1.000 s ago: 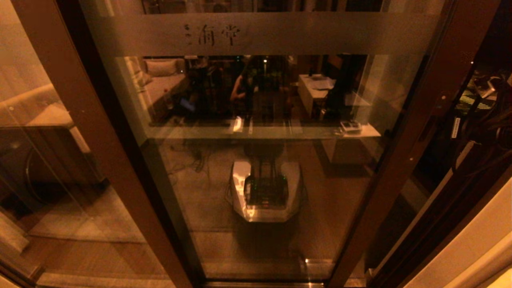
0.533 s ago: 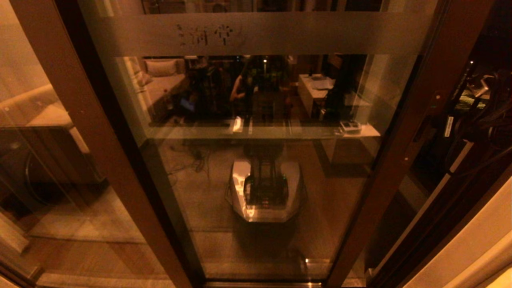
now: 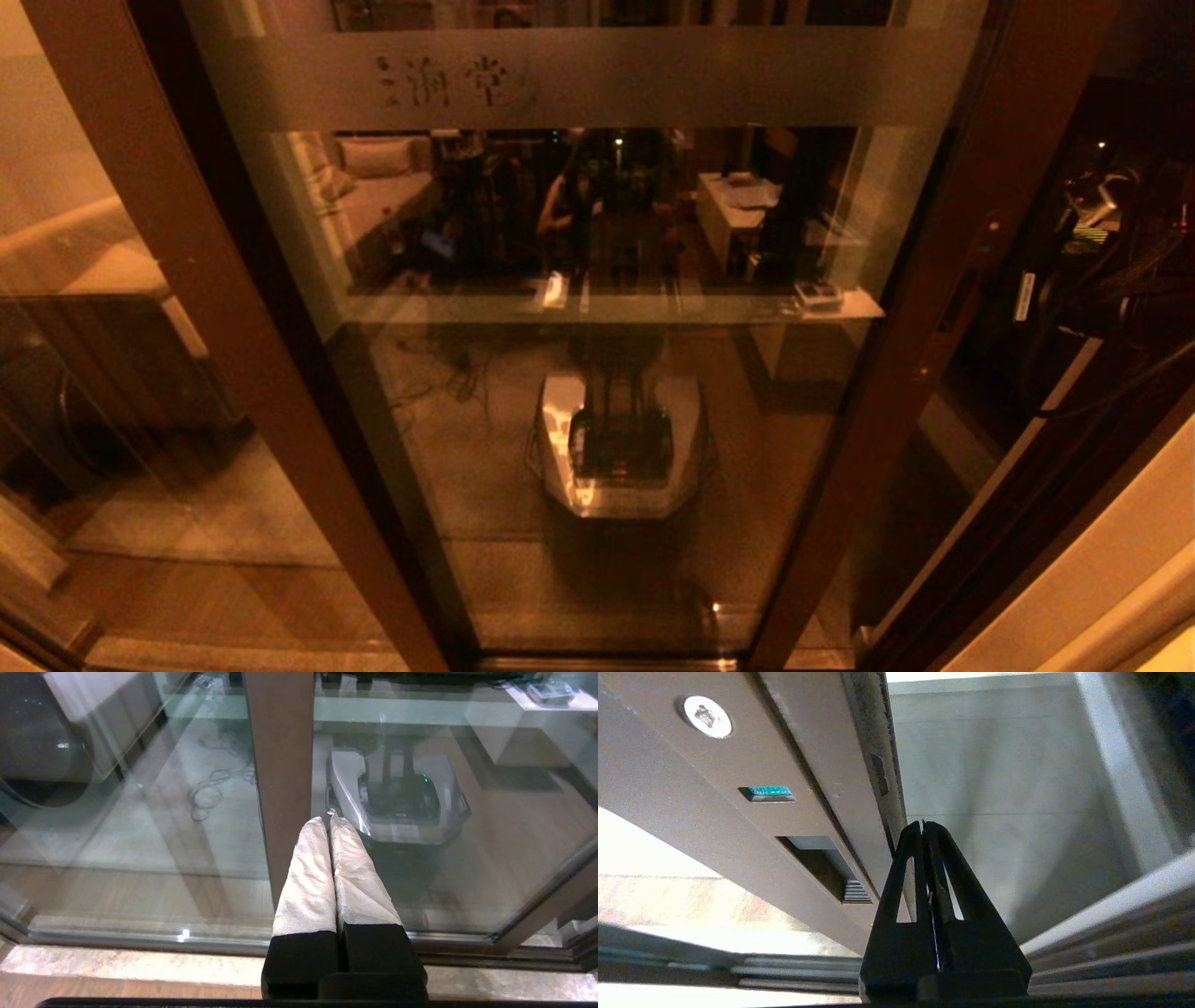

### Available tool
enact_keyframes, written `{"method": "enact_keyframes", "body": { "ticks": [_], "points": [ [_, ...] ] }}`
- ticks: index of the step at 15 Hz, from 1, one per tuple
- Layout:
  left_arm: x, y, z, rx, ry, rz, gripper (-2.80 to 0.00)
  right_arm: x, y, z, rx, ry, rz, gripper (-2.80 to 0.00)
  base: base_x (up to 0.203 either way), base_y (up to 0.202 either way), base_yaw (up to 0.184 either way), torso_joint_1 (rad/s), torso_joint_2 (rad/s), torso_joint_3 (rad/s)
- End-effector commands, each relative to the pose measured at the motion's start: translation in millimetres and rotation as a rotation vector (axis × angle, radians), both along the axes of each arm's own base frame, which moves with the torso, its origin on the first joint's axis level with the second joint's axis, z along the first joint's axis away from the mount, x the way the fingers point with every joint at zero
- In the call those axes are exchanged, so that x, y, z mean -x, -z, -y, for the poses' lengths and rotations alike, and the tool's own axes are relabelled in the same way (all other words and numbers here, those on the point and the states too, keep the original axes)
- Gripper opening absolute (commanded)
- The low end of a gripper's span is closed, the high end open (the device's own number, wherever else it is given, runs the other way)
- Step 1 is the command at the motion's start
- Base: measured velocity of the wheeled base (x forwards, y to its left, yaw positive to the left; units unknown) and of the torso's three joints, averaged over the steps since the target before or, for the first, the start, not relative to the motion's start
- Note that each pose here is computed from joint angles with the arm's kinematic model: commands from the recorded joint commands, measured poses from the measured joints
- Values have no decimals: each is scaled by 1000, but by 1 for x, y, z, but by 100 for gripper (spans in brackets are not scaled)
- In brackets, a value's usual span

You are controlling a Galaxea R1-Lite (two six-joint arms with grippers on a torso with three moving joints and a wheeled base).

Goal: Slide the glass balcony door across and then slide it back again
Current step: Open the slid door

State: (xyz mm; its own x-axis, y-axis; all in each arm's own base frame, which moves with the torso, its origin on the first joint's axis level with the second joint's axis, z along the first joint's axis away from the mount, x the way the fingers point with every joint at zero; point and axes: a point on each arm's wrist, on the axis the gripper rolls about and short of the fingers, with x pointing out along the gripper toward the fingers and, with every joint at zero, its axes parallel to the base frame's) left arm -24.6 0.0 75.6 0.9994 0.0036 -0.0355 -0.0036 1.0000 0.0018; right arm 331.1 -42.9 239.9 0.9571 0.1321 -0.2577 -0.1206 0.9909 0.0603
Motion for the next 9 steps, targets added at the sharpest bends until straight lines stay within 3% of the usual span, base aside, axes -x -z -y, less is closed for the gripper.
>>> {"method": "enact_keyframes", "body": {
  "ticks": [1,9],
  "points": [
    [0,0,0,0,1,2,-280,0,0,-6,4,-4,2,-280,0,0,0,0,0,0],
    [0,0,0,0,-1,1,-280,-4,2,-27,18,-13,-4,-280,0,0,0,0,0,0]
  ]
}}
